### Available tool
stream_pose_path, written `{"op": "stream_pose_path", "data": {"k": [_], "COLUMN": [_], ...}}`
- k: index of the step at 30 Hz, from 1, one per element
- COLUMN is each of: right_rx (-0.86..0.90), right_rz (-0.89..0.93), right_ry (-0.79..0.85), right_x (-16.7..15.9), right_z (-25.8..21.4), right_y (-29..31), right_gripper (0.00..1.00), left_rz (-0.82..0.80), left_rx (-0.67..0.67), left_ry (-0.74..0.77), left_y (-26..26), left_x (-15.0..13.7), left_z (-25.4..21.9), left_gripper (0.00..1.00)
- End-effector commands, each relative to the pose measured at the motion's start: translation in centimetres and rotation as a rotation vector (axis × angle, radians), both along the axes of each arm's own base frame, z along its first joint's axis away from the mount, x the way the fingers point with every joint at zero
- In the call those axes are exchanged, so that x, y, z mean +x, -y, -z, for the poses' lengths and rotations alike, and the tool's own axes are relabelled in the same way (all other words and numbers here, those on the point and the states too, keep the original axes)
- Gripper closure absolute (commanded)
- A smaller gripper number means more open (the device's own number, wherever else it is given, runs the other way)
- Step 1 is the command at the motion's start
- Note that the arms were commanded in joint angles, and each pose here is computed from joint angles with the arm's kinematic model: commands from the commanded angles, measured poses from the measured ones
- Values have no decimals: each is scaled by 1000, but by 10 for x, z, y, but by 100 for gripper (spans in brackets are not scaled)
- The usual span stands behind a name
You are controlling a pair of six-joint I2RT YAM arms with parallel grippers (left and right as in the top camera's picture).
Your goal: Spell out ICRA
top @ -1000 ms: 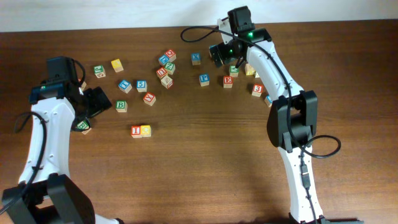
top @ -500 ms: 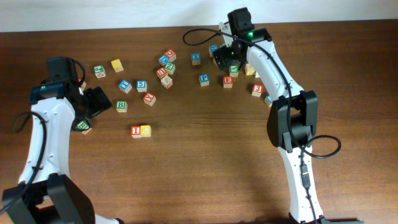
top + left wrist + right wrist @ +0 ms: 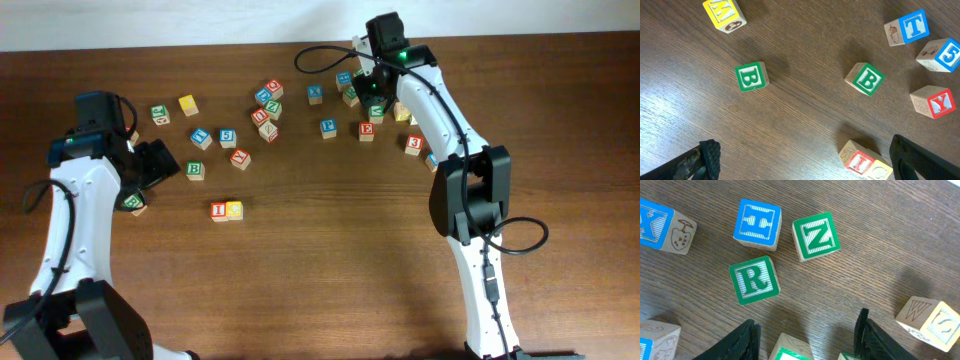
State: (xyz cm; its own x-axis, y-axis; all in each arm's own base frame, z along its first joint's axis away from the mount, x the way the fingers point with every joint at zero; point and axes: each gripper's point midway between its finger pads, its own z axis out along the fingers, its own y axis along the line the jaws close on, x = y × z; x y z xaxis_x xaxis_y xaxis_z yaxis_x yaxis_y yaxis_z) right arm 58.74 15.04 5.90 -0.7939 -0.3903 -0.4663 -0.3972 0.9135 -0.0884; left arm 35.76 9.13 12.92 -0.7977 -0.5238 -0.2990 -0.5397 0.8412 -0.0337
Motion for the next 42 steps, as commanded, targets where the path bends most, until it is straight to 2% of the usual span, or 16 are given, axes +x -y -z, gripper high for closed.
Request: {"op": "stream_pose_path", "data": {"k": [1, 3, 6, 14, 15, 19, 20, 22, 37, 40, 42], "right_rx": [4, 3, 3, 83, 85, 100, 120, 131, 134, 138, 137], "right_rz": [-9, -9, -9, -45, -45, -55, -66, -73, -74, -75, -76], "right_ry": [58, 54, 52, 38, 43, 48, 47, 44, 58, 72, 71], "right_x": [5, 4, 4, 1, 2, 3, 2, 2, 5, 8, 8], "right_z": [-28, -27, -27, -28, -29, -30, -31, -31, -33, -33, -32], "right_y": [-5, -5, -5, -20, -21, -25, -28, -31, -31, -32, -33], "right_gripper": [31, 16, 2, 1, 3, 25, 35, 43, 44, 35, 35], "left_rz": [-7, -7, -7, -7, -7, -7, -7, -7, -7, -7, -7], "left_rx": [-7, -7, -7, -7, -7, -7, -7, -7, -7, -7, -7], "left_ry": [7, 7, 7, 7, 7, 7, 7, 7, 7, 7, 7], "left_y": [0, 0, 0, 0, 0, 0, 0, 0, 0, 0, 0], "left_x": [0, 0, 0, 0, 0, 0, 0, 0, 0, 0, 0], "left_z": [-2, -2, -2, -2, -2, -2, -2, -2, -2, -2, -2], "left_gripper": [1, 1, 1, 1, 1, 1, 1, 1, 1, 1, 1]}}
